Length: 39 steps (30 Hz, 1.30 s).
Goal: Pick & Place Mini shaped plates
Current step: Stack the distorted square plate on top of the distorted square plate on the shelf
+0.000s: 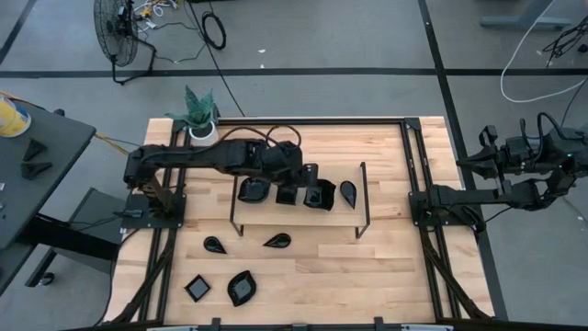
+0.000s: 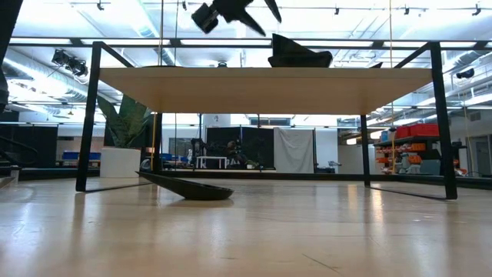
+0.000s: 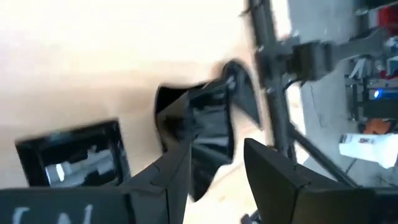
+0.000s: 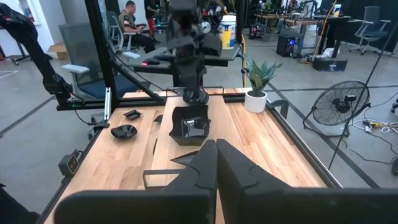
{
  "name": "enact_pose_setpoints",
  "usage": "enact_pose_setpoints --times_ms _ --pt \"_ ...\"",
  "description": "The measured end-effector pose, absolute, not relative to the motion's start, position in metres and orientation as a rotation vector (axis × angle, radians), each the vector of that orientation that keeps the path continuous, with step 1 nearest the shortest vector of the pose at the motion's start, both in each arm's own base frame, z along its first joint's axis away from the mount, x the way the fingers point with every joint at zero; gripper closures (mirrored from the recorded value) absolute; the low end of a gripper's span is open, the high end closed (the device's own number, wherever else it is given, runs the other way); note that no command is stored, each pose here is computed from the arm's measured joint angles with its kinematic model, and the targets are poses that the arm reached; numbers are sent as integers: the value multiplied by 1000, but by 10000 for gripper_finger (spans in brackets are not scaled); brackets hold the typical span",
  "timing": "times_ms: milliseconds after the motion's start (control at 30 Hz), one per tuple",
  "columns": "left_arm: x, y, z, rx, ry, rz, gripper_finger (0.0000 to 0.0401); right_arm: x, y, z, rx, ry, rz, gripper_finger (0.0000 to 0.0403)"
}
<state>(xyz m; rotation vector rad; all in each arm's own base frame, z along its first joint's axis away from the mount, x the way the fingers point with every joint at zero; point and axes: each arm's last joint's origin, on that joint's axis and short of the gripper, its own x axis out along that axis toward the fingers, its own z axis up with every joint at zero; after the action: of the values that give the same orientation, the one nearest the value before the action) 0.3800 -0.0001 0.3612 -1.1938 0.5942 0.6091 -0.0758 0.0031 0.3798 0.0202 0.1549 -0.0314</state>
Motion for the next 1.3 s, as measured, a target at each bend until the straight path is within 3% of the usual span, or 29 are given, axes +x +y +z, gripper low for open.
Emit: enact_pose_setpoints --times_ms 400,1300 --pt "368 -3 386 -1019 528 729 246 -76 3 380 20 155 -32 396" --pt "399 -28 345 -909 633 718 246 -76 3 380 20 155 -32 396"
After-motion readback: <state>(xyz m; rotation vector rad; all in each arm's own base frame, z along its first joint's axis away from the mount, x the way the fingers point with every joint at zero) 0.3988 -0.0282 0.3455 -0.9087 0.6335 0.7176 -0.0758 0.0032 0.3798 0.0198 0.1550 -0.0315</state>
